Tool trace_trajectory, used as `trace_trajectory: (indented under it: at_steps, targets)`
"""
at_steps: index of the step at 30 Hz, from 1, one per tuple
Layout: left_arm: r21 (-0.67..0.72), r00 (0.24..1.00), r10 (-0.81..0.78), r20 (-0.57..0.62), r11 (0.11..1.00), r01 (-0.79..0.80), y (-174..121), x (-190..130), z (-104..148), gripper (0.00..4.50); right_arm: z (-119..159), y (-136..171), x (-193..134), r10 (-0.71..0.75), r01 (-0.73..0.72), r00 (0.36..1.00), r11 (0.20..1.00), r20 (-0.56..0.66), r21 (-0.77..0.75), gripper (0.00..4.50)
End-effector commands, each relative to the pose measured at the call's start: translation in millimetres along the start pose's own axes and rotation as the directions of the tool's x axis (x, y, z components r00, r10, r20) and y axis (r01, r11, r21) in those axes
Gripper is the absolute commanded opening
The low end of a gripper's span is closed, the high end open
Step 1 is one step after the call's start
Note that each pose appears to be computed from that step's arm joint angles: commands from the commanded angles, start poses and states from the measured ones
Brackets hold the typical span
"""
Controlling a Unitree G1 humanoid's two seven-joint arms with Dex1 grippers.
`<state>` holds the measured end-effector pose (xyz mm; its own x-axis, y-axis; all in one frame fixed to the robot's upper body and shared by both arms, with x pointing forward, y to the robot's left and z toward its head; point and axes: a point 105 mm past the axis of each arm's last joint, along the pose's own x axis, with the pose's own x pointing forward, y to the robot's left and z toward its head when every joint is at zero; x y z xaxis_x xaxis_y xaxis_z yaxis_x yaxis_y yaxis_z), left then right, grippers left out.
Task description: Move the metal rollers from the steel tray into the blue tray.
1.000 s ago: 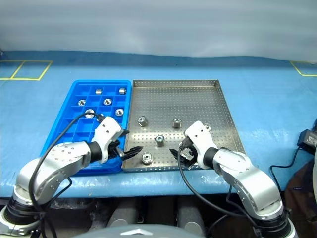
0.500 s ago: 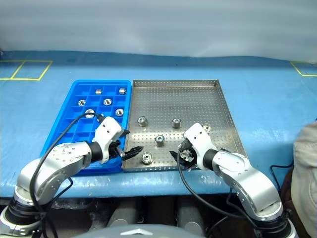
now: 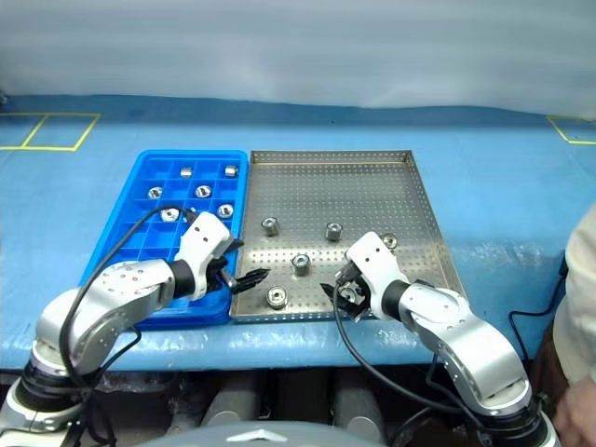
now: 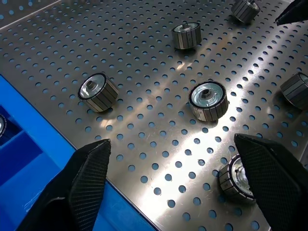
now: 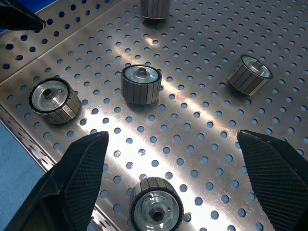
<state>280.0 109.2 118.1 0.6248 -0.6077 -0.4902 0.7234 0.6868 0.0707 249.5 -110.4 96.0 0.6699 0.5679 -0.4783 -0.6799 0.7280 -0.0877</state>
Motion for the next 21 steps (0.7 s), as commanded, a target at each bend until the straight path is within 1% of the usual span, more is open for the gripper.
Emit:
trace_trajectory:
  at_steps: [1, 5, 8, 10, 12, 15, 19, 21]
  targets:
    - [0.043, 1.000, -0.008, -0.024, 0.999, 0.009, 9, 1, 15, 4.46, 10, -2, -2, -0.015, 0.017, 0.999, 0.999, 0.042, -0.040, 4.50]
    - [0.109, 0.997, -0.029, -0.069, 0.993, 0.036, 22, 13, 32, 4.46, 13, -3, 1, -0.019, 0.022, 0.999, 0.999, 0.051, -0.047, 4.50]
    - [0.166, 0.991, 0.016, -0.130, 0.986, 0.005, 43, 25, 37, 4.46, 13, -3, 3, -0.024, 0.027, 0.998, 0.998, 0.054, -0.052, 4.50]
    - [0.191, 0.989, 0.006, -0.149, 0.981, 0.022, 52, 32, 41, 4.46, 14, -3, 4, -0.033, 0.037, 0.998, 0.998, 0.060, -0.053, 4.50]
    - [0.246, 0.986, -0.004, -0.169, 0.968, 0.046, 59, 40, 47, 4.46, 14, -2, 6, -0.044, 0.048, 0.997, 0.998, 0.069, -0.050, 4.50]
    - [0.313, 0.979, 0.009, -0.203, 0.948, 0.056, 72, 51, 50, 4.46, 15, -1, 8, -0.050, 0.054, 0.996, 0.997, 0.079, -0.047, 4.50]
    - [0.326, 0.973, 0.006, -0.230, 0.943, 0.071, 84, 65, 53, 4.46, 15, 3, 8, -0.055, 0.058, 0.995, 0.998, 0.087, -0.037, 4.50]
    - [0.333, 0.967, 0.005, -0.256, 0.939, 0.083, 88, 72, 50, 4.46, 13, 4, 8, -0.063, 0.066, 0.994, 0.997, 0.085, -0.031, 4.50]
